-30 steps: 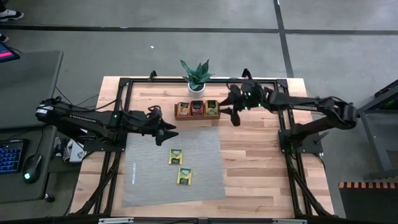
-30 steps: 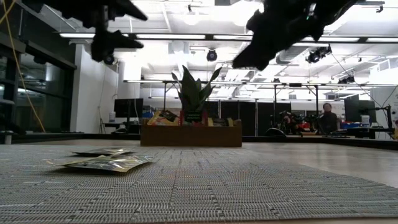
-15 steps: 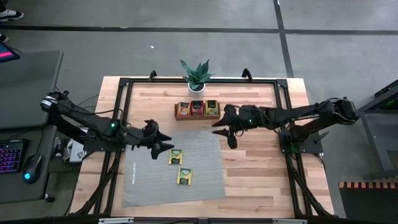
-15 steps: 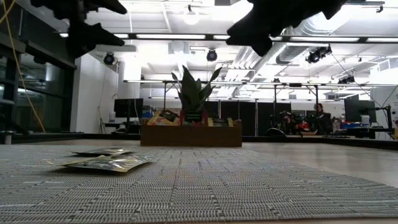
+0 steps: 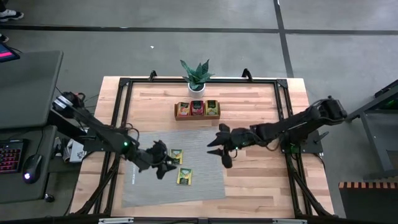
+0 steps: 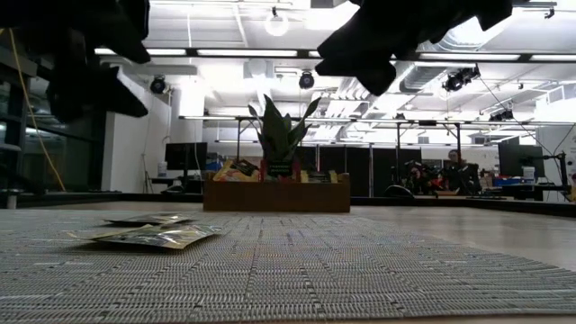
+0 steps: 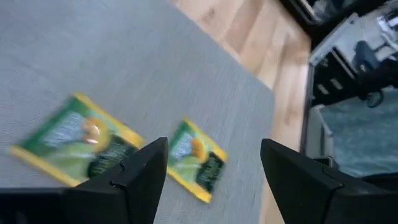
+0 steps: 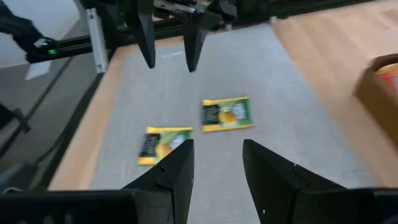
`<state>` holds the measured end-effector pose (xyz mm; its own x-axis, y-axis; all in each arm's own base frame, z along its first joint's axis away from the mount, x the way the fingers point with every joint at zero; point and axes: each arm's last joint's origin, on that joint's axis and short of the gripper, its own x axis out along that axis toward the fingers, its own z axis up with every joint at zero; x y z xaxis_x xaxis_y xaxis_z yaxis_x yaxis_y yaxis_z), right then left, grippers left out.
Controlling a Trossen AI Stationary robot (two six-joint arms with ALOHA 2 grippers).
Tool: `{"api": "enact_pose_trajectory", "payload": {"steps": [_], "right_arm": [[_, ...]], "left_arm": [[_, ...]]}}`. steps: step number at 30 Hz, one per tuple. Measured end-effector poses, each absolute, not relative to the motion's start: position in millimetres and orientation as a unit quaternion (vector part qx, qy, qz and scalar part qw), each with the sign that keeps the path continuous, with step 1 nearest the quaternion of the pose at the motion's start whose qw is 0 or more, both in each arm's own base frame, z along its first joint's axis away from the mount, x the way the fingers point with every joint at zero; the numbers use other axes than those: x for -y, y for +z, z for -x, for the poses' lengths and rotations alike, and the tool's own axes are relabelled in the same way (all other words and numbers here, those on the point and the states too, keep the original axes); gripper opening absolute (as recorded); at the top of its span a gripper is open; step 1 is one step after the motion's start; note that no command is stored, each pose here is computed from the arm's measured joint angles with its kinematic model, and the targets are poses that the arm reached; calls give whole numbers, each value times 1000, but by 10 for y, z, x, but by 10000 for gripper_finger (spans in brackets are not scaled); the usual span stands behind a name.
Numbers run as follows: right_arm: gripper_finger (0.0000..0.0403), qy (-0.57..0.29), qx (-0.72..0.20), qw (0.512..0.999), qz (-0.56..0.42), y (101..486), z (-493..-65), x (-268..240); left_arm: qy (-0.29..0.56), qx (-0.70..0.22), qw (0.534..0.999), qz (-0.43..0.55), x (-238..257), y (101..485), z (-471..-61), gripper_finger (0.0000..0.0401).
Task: Pick & Place Tea
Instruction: Put the yellow tea bag into the right section of the wooden organizer
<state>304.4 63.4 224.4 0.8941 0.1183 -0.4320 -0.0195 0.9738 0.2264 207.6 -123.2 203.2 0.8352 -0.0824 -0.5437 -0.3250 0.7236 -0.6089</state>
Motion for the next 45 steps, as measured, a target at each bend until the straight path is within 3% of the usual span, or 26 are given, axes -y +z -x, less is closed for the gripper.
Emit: {"api": "enact_pose_trajectory", "payload": {"steps": [9,17,28,45], "right_arm": [[133,65,-243,960,-122,2037,-3204,-930],[133,92,-279,952,-91,1942,-3604,-1162],[133,152,-341,922,-104,1589,-3971,-1297],[133,154,-349,918,-110,1290,-4289,-1304]], "left_arm": [[41,-286,867,406,1501,1674,-2316,254],[30,-327,849,414,1584,1446,-2404,254],[28,-410,819,401,1643,1345,-2276,254],[37,-397,819,413,1682,1358,-2258,254]]}}
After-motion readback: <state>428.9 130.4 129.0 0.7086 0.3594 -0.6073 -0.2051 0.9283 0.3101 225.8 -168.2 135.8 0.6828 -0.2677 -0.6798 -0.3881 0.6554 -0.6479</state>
